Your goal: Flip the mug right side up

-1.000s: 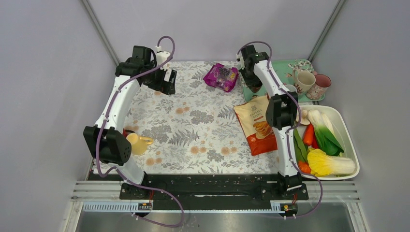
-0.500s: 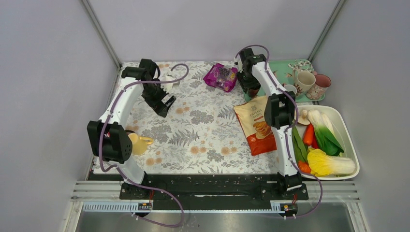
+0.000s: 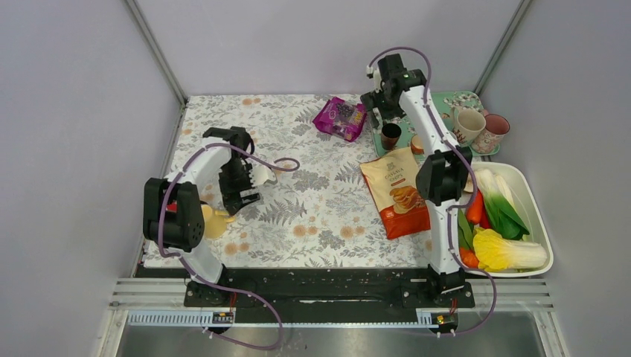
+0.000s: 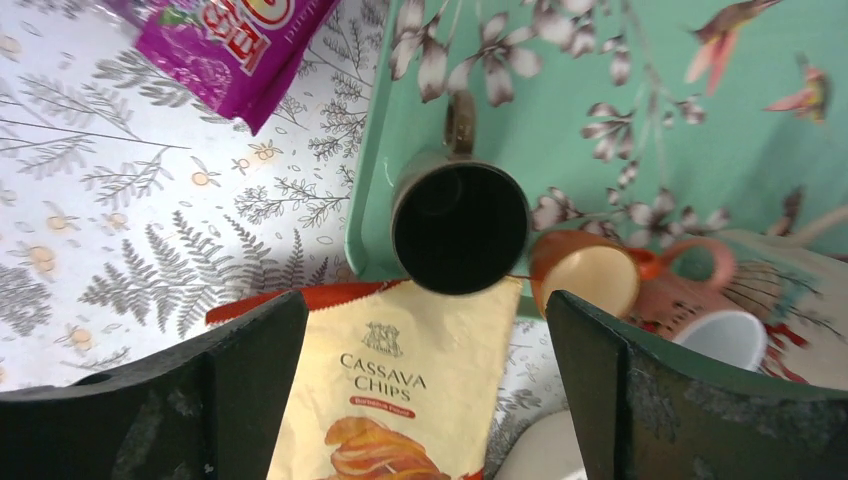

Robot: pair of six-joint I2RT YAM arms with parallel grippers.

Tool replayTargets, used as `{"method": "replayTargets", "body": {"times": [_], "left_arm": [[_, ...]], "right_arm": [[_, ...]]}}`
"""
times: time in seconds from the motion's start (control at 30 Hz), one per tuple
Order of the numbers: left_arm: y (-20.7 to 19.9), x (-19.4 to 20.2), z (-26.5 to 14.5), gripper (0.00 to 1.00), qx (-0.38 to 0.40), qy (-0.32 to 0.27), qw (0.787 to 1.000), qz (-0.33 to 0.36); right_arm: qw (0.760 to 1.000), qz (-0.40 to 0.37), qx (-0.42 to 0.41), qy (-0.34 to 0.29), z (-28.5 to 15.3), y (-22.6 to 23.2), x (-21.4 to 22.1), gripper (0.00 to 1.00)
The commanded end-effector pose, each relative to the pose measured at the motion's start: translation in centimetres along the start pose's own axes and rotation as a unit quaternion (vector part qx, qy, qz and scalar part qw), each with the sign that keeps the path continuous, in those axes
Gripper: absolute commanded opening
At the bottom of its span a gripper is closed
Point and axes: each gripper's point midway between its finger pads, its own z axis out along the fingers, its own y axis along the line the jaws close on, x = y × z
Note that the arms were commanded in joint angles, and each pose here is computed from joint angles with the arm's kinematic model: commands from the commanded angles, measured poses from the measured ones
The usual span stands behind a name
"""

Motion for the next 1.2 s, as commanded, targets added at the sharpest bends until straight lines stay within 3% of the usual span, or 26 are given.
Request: {"method": "replayTargets", "body": {"times": [0.0, 0.17, 0.3, 0.5, 0.6, 0.7, 0.73, 0.77, 0.93, 1.07, 1.17], "left_arm": [[-0.8, 1.6, 0.9, 0.85, 0.008, 0.042, 0.998, 0.041], [-1.7, 3.5, 2.2, 0.81, 0.023, 0.089, 0.995, 0.044], [-0.3, 3.6, 3.2, 0.78, -0.018, 0.089, 0.994, 0.053], [0.3, 4.0, 4.4, 0.58, -0.035, 0.097, 0.992, 0.067], [0.2, 4.1, 4.7, 0.43, -0.028, 0.103, 0.992, 0.064], [0.0, 3.6, 4.3, 0.13, -0.017, 0.096, 0.994, 0.047], [-0.2, 3.3, 4.1, 0.03, -0.008, 0.088, 0.995, 0.038], [0.0, 2.6, 3.5, 0.0, -0.009, 0.075, 0.997, 0.03], [2.0, -0.3, 0.8, 0.0, -0.039, 0.022, 0.999, -0.016], [3.8, -5.4, -3.2, 0.0, -0.063, -0.094, 0.991, -0.076], [4.8, -10.2, -7.4, 0.0, -0.061, -0.207, 0.968, -0.128]], "right_arm": [[0.997, 0.001, 0.02, -0.081, -7.4, -1.2, -2.9, 1.0], [0.995, 0.003, 0.023, -0.093, -9.7, -1.4, -2.7, 1.0], [0.995, 0.003, 0.018, -0.097, -10.5, -1.2, -2.5, 1.0], [0.995, 0.002, 0.012, -0.102, -11.7, -0.9, -2.3, 0.99], [0.995, 0.001, 0.013, -0.103, -12.0, -1.0, -2.1, 1.0], [0.995, 0.002, 0.013, -0.102, -12.1, -1.0, -1.9, 0.99], [0.995, 0.002, 0.012, -0.102, -12.2, -0.9, -1.9, 0.99], [0.995, 0.002, 0.01, -0.103, -12.3, -0.9, -1.8, 1.0], [0.994, 0.006, -0.005, -0.113, -13.1, -0.2, -2.0, 1.0], [0.99, 0.015, -0.041, -0.132, -14.5, 1.2, -2.4, 0.99], [0.978, 0.018, -0.134, -0.159, -15.8, 5.0, -2.9, 0.99]]}}
